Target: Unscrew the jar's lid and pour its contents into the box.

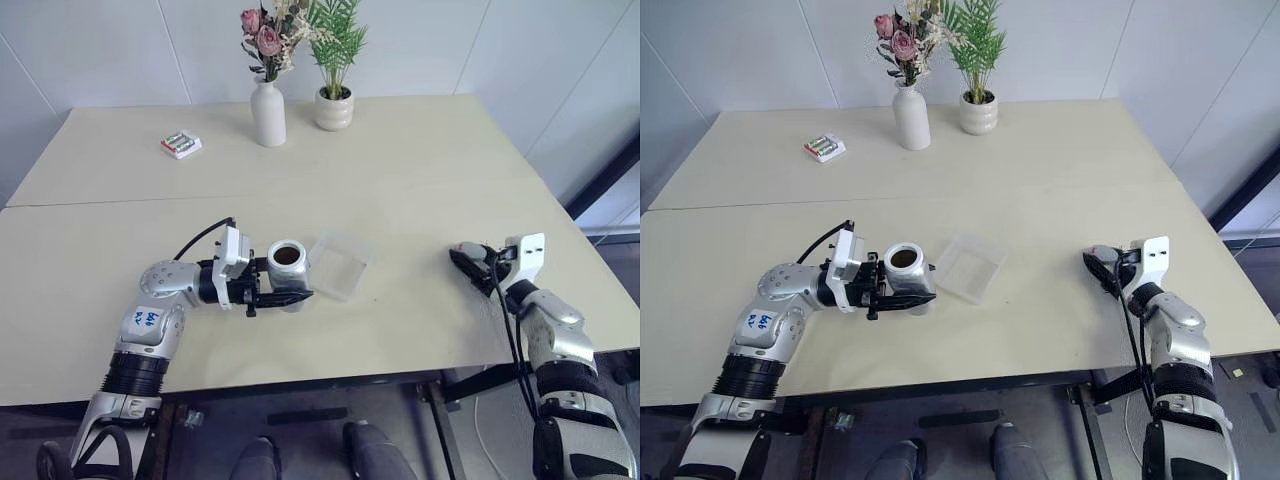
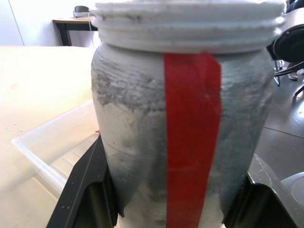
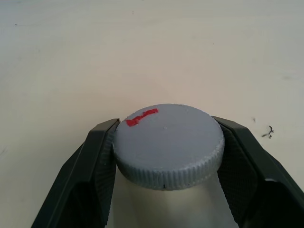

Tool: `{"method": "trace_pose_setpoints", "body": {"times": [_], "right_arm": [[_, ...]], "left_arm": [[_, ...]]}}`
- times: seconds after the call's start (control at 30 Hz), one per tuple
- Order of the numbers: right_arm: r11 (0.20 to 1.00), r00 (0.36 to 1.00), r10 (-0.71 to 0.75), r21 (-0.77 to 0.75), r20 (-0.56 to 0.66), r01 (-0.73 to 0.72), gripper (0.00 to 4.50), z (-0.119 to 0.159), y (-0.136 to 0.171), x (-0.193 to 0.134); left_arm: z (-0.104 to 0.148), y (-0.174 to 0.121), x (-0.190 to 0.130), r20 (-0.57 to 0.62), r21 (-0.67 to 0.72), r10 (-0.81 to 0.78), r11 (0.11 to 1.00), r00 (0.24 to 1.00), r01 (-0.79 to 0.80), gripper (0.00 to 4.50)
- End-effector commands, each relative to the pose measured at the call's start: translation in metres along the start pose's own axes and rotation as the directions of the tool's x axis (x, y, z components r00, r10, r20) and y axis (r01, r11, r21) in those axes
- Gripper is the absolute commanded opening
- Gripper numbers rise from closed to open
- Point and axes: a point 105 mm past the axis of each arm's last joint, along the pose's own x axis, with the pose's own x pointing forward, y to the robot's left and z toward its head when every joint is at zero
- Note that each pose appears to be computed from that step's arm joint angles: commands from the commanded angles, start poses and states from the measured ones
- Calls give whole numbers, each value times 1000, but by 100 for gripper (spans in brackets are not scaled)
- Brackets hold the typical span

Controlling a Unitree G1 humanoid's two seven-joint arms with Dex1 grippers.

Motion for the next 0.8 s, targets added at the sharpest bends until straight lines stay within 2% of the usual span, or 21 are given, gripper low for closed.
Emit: {"method": "trace_pose_setpoints", "body": {"times": [0.03, 0.2, 0.3, 0.47, 0.53, 0.6, 0.67, 0.8], "right_arm": [[1000, 1000, 8, 9, 29, -8, 296, 6, 1, 3], [999, 999, 32, -18, 43, -31, 447, 13, 0, -2], [997, 995, 73, -44, 74, -70, 447, 32, -1, -12], [976, 974, 203, -103, 101, -192, 447, 60, 14, -27], [909, 919, 390, -185, 57, -374, 447, 86, 44, -37], [835, 856, 516, -220, -4, -505, 447, 98, 70, -45], [794, 817, 575, -217, -37, -568, 447, 102, 84, -51], [636, 670, 727, -218, -151, -740, 447, 102, 128, -64]], "left_arm": [[14, 2, 1, 31, 51, 2, 999, 1000, -4, 213], [17, 4, 1, 39, 53, 22, 998, 999, -24, 213], [22, 11, 1, 38, 65, 53, 996, 998, -55, 213], [29, 21, -1, 30, 86, 94, 992, 995, -96, 213], [32, 29, -3, -9, 116, 115, 987, 993, -113, 213], [33, 35, -5, -38, 137, 127, 983, 991, -121, 213], [33, 38, -6, -56, 149, 131, 981, 990, -122, 213], [38, 56, -2, -133, 273, 202, 948, 970, -160, 213]]}}
